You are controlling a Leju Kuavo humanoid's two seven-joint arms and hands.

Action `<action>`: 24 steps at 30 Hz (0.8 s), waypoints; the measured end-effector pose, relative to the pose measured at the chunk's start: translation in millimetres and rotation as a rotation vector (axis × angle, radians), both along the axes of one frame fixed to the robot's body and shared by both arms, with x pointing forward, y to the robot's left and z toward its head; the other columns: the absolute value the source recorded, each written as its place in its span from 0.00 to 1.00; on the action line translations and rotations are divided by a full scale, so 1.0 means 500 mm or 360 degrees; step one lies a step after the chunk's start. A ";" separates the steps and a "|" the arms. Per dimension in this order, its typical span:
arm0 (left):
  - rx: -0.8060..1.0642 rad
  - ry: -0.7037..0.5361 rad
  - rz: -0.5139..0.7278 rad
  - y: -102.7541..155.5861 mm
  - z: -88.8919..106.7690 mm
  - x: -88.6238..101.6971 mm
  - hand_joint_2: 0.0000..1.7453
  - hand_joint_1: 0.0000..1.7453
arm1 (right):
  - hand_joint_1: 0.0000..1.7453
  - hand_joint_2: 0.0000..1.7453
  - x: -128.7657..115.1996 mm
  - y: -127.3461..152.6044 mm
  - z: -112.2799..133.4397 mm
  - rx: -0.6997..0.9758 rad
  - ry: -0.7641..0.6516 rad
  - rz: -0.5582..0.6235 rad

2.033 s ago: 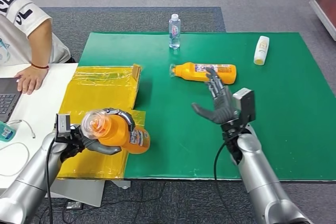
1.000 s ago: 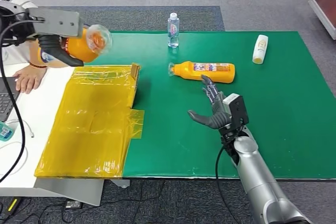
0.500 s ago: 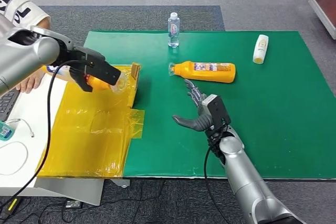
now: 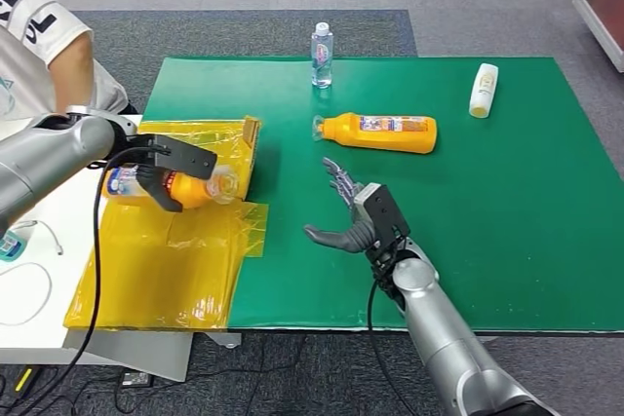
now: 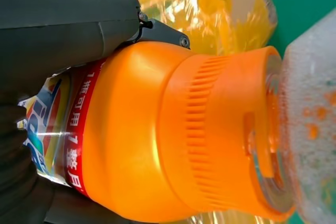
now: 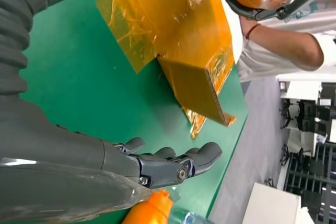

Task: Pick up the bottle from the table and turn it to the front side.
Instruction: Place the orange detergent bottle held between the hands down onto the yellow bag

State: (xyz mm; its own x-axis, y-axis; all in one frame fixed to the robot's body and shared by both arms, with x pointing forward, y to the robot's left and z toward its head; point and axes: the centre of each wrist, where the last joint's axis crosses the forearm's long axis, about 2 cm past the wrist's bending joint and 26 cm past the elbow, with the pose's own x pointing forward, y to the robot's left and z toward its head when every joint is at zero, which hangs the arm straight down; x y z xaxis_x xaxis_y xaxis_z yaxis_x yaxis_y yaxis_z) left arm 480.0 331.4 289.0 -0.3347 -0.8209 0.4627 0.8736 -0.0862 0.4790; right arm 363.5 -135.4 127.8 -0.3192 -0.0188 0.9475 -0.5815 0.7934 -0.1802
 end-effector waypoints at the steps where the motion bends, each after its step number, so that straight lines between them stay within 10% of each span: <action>1: -0.0025 0.0018 0.0017 0.007 -0.006 -0.002 1.00 1.00 | 0.00 1.00 -0.001 0.002 -0.001 -0.0001 0.0001 0.0006; 24: 0.0082 -0.0026 0.0198 0.096 -0.078 -0.031 1.00 1.00 | 0.00 1.00 -0.016 0.033 -0.007 -0.0064 -0.0005 0.0060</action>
